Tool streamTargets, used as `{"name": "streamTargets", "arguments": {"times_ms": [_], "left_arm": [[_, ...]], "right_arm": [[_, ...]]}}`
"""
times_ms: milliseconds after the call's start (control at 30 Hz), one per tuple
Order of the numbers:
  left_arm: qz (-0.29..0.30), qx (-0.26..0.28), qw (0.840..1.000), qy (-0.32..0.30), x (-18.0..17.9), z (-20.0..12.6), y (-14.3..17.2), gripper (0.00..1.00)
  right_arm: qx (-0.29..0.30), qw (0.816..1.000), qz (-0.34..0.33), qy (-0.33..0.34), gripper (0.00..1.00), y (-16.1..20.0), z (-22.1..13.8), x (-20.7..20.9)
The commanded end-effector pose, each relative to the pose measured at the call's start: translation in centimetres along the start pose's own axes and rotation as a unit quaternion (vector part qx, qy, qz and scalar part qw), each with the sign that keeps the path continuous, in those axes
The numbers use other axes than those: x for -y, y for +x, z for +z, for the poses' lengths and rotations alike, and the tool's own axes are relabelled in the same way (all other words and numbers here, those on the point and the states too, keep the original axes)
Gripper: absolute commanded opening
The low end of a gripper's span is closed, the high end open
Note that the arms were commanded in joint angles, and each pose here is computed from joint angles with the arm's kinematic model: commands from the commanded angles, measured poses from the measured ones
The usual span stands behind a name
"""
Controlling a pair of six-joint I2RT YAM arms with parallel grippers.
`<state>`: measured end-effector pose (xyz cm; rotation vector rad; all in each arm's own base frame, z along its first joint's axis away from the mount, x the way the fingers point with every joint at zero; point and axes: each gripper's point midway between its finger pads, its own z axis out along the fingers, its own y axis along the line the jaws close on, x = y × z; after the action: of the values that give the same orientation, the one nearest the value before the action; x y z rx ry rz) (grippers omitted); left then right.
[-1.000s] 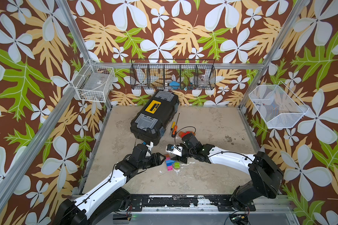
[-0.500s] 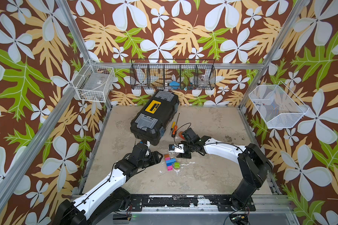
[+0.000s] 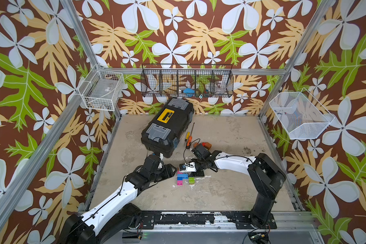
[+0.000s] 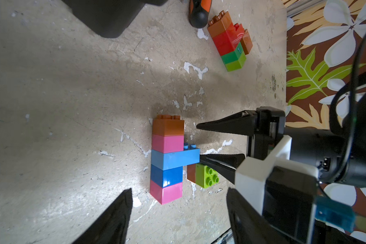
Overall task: Assemble the letter h with lego
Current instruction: Pick up the lego brick from the center of the board.
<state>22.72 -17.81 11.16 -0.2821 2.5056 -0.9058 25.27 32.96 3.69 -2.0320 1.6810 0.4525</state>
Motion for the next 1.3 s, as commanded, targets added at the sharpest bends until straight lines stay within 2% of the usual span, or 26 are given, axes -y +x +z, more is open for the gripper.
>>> {"name": "streamTargets", "arguments": {"times_ms": [0, 100, 233, 367, 667, 733, 900, 1100, 1267], "left_arm": [[0.007, 0.003, 1.000, 0.007, 0.2, 0.0, -0.2, 0.74], [0.006, 0.006, 1.000, 0.005, 0.2, -0.2, -0.2, 0.74], [0.004, 0.015, 1.000, -0.004, -0.1, -0.4, -0.5, 0.74], [0.003, 0.016, 1.000, -0.006, -0.2, -0.4, -0.6, 0.74], [0.000, 0.020, 1.000, -0.005, -0.1, -0.6, -0.7, 0.74], [-0.002, 0.021, 1.000, -0.006, -0.2, -0.5, -0.7, 0.74], [-0.004, 0.019, 1.000, -0.003, -0.2, -0.6, -0.5, 0.74], [-0.009, 0.021, 1.000, -0.006, -0.4, -0.8, -0.5, 0.74], [-0.012, 0.021, 1.000, -0.001, -0.3, -1.0, -0.4, 0.74]], "right_arm": [[0.015, 1.000, -0.002, -0.004, 0.49, -0.8, 0.3, -0.1], [0.033, 0.999, 0.002, -0.013, 0.51, -1.3, 0.3, -0.7], [0.058, 0.998, 0.013, -0.035, 0.61, -2.1, 0.1, -1.7], [0.068, 0.997, 0.016, -0.037, 0.64, -2.3, -0.1, -2.0], [0.082, 0.995, 0.046, -0.027, 0.64, -3.0, 0.4, -2.0], [0.071, 0.996, 0.051, -0.023, 0.62, -2.8, 0.9, -1.9], [0.061, 0.996, 0.067, -0.013, 0.46, -2.5, 1.6, -1.3], [0.043, 0.996, 0.080, 0.023, 0.40, -1.5, 1.8, -0.2], [0.049, 0.995, 0.076, 0.047, 0.27, -1.3, 1.6, 0.1]]}}
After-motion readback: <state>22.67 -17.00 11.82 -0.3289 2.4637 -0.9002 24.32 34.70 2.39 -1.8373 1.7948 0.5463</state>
